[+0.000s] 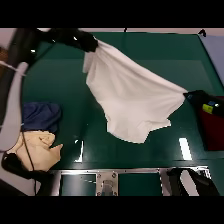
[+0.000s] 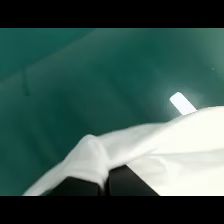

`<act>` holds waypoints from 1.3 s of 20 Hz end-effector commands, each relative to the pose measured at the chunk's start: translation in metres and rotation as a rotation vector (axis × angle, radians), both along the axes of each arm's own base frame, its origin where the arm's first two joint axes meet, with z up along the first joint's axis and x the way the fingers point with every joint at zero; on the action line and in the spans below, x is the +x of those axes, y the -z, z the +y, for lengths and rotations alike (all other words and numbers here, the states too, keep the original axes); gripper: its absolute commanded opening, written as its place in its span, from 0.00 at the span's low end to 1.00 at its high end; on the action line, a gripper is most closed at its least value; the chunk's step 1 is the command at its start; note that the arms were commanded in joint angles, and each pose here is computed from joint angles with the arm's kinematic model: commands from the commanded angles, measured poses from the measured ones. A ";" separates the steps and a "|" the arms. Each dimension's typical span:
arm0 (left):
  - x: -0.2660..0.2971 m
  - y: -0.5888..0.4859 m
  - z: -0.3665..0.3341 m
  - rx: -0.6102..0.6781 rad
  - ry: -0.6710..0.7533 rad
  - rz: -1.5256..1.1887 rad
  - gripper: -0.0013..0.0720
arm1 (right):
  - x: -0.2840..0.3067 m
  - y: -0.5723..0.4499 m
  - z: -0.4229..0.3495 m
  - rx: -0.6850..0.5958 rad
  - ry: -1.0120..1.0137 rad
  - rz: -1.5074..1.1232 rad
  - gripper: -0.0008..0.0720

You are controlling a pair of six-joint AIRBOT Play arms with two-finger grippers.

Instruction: Fold the shirts.

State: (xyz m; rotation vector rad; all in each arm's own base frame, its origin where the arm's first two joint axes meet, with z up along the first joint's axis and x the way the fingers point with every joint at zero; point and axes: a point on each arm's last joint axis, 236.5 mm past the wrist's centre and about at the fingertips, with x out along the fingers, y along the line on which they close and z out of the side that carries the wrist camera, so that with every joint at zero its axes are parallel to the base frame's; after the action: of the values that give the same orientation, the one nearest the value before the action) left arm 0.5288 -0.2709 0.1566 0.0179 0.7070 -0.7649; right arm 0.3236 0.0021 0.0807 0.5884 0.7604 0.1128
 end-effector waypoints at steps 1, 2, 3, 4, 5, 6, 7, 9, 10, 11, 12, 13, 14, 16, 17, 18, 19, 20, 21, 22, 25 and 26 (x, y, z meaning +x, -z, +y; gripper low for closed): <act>0.013 0.071 -0.034 -0.148 0.013 0.192 0.11 | 0.006 0.078 -0.013 0.028 0.022 0.160 0.03; 0.012 0.075 -0.036 -0.157 0.011 0.210 0.55 | 0.008 0.089 -0.014 0.032 0.018 0.186 0.03; 0.011 0.076 -0.035 -0.164 0.002 0.228 0.92 | 0.008 0.098 -0.015 0.031 0.007 0.205 0.03; 0.008 0.072 -0.032 -0.172 -0.002 0.257 0.94 | 0.009 0.102 -0.015 0.032 0.004 0.218 0.03; -0.001 0.068 -0.026 -0.162 0.021 0.294 0.92 | 0.009 0.104 -0.016 0.034 0.004 0.223 0.03; -0.011 0.064 -0.018 -0.151 0.042 0.345 0.88 | 0.009 0.103 -0.018 0.034 0.009 0.221 0.03; -0.025 0.061 -0.007 -0.137 0.066 0.411 0.42 | 0.010 0.101 -0.020 0.031 0.015 0.217 0.03; -0.049 0.056 0.016 -0.126 0.087 0.527 0.06 | 0.012 0.099 -0.025 0.030 0.026 0.211 0.03; -0.061 0.054 0.025 -0.119 0.079 0.593 0.05 | 0.011 0.099 -0.026 0.028 0.028 0.212 0.03; -0.076 0.051 0.031 -0.099 0.098 0.633 0.05 | 0.011 0.099 -0.026 0.029 0.027 0.213 0.03; -0.091 0.050 0.034 -0.082 0.105 0.678 0.05 | 0.010 0.100 -0.025 0.032 0.023 0.217 0.03; -0.107 0.051 0.035 -0.065 0.112 0.714 0.05 | 0.009 0.100 -0.023 0.036 0.018 0.221 0.03; -0.126 0.057 0.034 -0.026 0.111 0.743 0.05 | 0.008 0.100 -0.023 0.037 0.015 0.224 0.03; -0.164 0.081 0.032 0.085 0.082 0.761 0.05 | 0.008 0.101 -0.022 0.038 0.015 0.225 0.03; -0.183 0.095 0.026 0.110 0.060 0.763 0.05 | 0.008 0.101 -0.022 0.038 0.015 0.226 0.03; -0.203 0.110 0.012 0.094 0.034 0.764 0.05 | 0.008 0.101 -0.022 0.038 0.015 0.226 0.03; -0.221 0.125 -0.005 0.058 0.006 0.761 0.05 | 0.008 0.101 -0.022 0.038 0.016 0.225 0.03; -0.236 0.138 -0.022 0.022 -0.012 0.744 0.05 | 0.009 0.101 -0.023 0.035 0.020 0.222 0.03; -0.249 0.150 -0.039 -0.016 -0.027 0.731 0.05 | 0.010 0.101 -0.025 0.032 0.025 0.218 0.03; -0.263 0.164 -0.059 -0.050 -0.041 0.730 0.06 | 0.011 0.100 -0.026 0.030 0.030 0.214 0.03; -0.304 0.199 -0.104 -0.072 -0.041 0.718 0.64 | 0.012 0.100 -0.027 0.026 0.034 0.211 0.03; -0.309 0.206 -0.114 -0.083 -0.069 0.721 0.77 | 0.012 0.100 -0.027 0.026 0.035 0.209 0.03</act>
State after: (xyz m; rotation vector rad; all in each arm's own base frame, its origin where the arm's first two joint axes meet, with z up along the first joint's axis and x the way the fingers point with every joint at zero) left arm 0.2398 -0.3562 -0.0224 -0.3048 1.4231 -0.7933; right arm 0.3342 -0.0238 -0.0198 0.6457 0.9591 0.0342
